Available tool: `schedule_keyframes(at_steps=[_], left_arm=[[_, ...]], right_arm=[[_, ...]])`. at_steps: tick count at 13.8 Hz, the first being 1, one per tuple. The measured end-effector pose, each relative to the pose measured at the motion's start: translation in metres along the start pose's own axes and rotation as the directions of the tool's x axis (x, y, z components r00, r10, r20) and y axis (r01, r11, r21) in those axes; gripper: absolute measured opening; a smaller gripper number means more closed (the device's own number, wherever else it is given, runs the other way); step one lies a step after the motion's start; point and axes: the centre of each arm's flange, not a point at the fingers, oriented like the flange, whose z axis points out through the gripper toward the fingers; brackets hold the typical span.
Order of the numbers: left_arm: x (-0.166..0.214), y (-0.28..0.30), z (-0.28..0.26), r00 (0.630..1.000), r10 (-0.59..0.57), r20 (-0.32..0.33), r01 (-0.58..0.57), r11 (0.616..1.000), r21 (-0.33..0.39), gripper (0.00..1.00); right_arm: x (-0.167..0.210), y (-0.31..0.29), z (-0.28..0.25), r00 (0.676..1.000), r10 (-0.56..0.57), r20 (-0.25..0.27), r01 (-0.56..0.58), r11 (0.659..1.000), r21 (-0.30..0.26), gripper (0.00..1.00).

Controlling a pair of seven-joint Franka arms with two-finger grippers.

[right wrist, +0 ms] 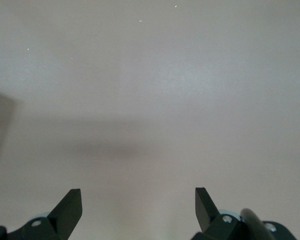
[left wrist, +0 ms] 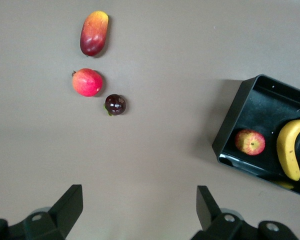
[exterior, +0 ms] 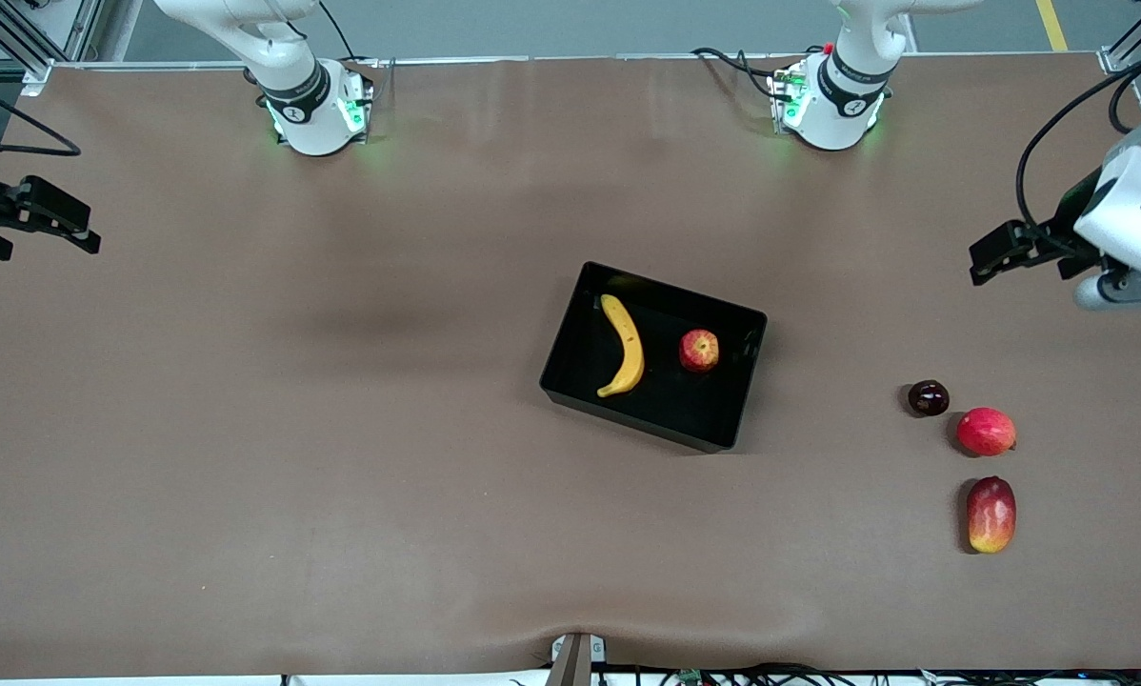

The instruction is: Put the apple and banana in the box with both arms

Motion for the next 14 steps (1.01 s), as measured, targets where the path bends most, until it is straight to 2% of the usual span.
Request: schedule_keyframes(at_steps=[8, 14], left_arm=[[-0.03, 0.003, -0.006, 1.0, 0.016, 0.002, -0.016, 1.0, -0.007, 1.0], [-0.032, 0.004, -0.008, 0.999, 0.038, -0.003, -0.038, 0.999, -0.007, 1.0]], right_arm=[[0.0, 0.003, 0.0, 1.0, 0.005, 0.0, -0.005, 1.0, 0.0, 1.0], [0.0, 0.002, 0.0, 1.0, 0.004, 0.0, -0.004, 1.0, 0.0, 1.0]])
